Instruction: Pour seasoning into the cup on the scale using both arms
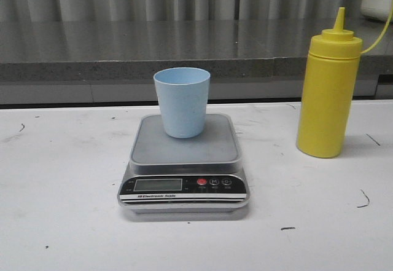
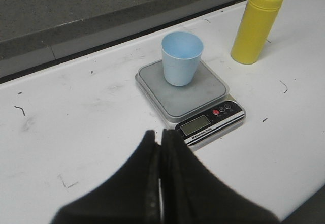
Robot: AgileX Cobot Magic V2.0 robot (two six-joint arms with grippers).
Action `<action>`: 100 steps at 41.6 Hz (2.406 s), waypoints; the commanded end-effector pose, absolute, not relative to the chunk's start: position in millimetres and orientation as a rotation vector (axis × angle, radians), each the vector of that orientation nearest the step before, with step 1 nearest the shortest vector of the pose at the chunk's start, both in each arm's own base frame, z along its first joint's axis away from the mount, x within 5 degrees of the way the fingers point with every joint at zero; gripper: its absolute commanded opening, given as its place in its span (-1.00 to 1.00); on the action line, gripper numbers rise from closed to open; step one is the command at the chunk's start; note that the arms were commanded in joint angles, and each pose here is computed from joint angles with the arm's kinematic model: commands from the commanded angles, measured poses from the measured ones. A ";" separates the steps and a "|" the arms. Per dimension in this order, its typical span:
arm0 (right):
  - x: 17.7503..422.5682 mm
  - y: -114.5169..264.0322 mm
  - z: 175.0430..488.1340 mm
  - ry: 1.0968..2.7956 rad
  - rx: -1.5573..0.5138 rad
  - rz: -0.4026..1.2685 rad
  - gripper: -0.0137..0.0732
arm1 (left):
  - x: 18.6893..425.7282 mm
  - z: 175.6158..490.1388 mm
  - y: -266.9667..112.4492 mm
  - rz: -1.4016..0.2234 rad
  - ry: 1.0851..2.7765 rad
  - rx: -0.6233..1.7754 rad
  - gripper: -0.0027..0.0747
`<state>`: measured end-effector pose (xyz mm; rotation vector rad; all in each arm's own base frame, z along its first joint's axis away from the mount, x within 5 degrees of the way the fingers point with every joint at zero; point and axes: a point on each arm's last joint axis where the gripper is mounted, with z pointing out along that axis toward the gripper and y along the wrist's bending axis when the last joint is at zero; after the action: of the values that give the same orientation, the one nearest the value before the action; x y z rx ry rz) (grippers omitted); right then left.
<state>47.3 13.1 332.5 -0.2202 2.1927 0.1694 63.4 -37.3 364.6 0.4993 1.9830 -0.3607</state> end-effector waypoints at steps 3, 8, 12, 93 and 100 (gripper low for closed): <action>50.1 12.9 346.9 2.096 -0.224 0.160 -0.84 | 64.8 378.6 -39.0 -0.398 1.892 0.470 -0.98; 50.1 12.9 346.9 2.096 -0.224 0.160 -0.84 | 64.2 377.7 -38.6 -0.401 1.880 0.468 -0.98; 50.0 12.9 346.8 2.097 -0.224 0.160 -0.84 | 61.0 372.7 -34.9 -0.393 1.875 0.435 -0.98; 49.8 12.9 346.5 2.102 -0.225 0.160 -0.84 | 54.3 214.2 -1.7 -0.082 1.384 -0.015 -0.98; 49.8 12.9 346.5 2.102 -0.225 0.160 -0.84 | 54.3 214.3 -1.7 -0.082 1.384 -0.015 -0.98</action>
<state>47.3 13.1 332.5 -0.2220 2.1924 0.1685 55.8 -2.5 213.3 -0.0050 1.4664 -0.0791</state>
